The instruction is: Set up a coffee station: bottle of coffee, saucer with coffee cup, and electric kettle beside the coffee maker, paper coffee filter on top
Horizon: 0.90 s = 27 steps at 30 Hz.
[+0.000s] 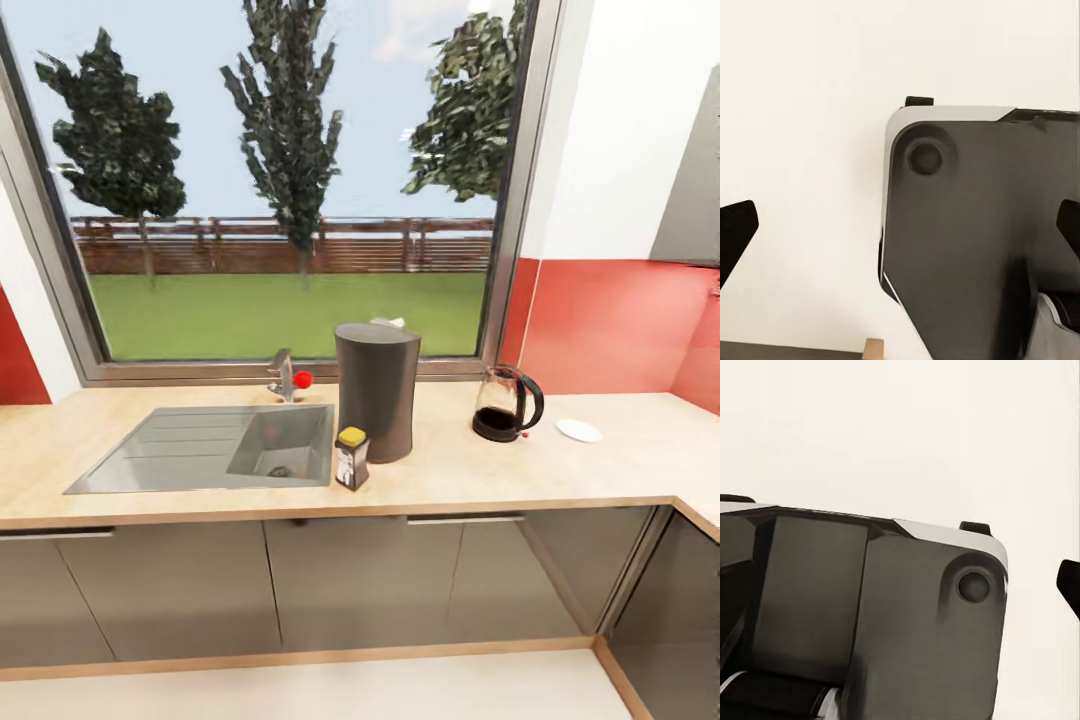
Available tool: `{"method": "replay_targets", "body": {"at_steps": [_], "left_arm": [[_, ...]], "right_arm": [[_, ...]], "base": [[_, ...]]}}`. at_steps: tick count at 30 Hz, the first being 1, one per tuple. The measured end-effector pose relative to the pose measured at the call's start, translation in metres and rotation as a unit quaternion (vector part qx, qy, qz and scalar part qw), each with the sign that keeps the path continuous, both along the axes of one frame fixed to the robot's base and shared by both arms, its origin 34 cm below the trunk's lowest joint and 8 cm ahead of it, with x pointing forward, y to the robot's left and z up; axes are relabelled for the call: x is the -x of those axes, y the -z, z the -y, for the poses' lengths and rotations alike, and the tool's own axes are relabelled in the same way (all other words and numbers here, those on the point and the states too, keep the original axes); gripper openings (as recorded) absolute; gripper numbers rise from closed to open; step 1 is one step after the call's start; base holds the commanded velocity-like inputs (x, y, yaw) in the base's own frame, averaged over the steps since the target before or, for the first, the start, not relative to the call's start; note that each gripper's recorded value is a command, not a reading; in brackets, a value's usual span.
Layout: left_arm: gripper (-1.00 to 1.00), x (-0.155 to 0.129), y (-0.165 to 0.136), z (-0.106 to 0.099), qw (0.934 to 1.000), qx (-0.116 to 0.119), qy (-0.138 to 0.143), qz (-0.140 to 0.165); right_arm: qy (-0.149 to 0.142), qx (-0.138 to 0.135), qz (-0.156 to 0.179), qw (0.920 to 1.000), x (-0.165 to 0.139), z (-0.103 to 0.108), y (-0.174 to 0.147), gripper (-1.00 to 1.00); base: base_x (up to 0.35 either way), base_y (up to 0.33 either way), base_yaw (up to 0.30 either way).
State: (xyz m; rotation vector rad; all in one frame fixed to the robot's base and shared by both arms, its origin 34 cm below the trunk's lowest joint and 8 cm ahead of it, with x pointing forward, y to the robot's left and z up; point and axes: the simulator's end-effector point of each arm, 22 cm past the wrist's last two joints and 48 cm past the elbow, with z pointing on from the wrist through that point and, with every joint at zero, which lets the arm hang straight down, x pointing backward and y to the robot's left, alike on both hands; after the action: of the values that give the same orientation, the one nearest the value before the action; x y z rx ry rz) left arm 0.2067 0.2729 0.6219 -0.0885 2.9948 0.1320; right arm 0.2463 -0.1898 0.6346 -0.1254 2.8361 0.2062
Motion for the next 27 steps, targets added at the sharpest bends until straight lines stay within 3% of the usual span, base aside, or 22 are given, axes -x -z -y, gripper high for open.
{"method": "replay_targets", "body": {"at_steps": [27], "left_arm": [[1.0,-0.0008,-0.0001,0.0014,1.0,0.001,-0.001,0.001]], "right_arm": [[0.0,0.0,0.0,1.0,0.0002,0.0002,0.0001,1.0]], "base": [[0.0,-0.27,0.014]]}}
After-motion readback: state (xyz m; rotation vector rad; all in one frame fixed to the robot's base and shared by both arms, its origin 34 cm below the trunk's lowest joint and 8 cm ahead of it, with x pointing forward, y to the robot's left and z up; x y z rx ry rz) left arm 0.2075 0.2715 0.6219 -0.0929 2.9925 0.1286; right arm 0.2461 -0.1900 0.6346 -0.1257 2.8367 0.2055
